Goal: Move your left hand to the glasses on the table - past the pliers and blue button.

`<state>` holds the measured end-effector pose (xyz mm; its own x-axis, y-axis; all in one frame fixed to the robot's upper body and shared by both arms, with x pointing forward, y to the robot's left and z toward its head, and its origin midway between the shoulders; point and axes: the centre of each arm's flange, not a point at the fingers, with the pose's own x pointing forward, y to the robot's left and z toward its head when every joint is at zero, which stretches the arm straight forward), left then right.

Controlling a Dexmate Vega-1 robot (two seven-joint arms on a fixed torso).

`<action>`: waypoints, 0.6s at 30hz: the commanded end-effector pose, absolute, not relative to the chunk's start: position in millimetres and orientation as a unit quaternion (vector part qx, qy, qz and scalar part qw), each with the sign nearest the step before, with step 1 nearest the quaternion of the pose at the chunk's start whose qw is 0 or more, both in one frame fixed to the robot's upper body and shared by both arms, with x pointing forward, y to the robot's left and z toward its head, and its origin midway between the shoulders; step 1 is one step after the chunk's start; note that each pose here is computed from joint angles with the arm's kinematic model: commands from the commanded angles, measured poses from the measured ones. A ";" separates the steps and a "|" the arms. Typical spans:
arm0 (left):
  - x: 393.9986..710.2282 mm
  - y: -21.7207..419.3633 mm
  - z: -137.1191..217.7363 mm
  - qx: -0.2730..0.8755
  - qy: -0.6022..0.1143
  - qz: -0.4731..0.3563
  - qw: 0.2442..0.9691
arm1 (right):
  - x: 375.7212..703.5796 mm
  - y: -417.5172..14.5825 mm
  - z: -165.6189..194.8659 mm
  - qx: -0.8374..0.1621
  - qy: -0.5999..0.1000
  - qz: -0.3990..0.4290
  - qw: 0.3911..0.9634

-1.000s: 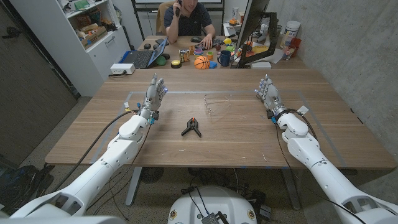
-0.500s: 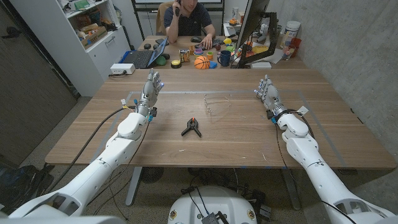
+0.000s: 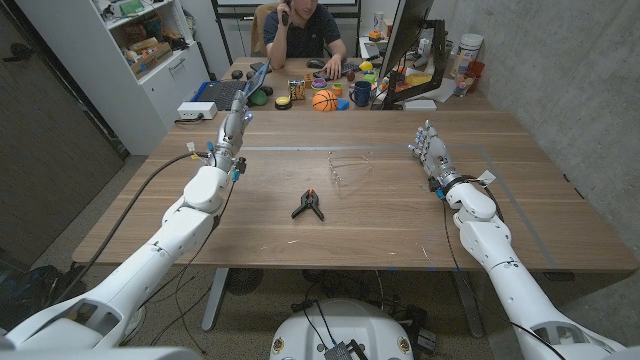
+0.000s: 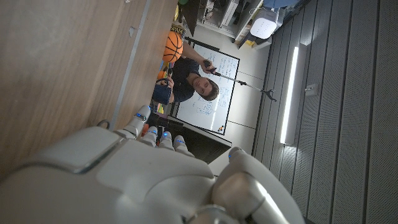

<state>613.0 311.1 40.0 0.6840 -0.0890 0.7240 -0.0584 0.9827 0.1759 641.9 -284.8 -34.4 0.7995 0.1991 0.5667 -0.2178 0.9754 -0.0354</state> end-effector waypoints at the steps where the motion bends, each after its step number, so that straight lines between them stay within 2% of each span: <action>1: 597.9 306.9 88.0 0.175 -0.447 0.022 0.877 | 641.4 -284.5 -35.5 0.017 -0.298 0.111 0.948; 18: 591.4 278.4 139.5 0.289 -0.478 0.037 0.829 | 641.1 -286.1 -34.7 0.019 -0.305 0.113 0.945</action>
<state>596.7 295.0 109.5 0.5741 -0.1594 0.8031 -0.2394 0.9053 0.3508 641.7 -284.6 -35.6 0.7957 0.2032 0.5706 -0.2239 0.9740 -0.0346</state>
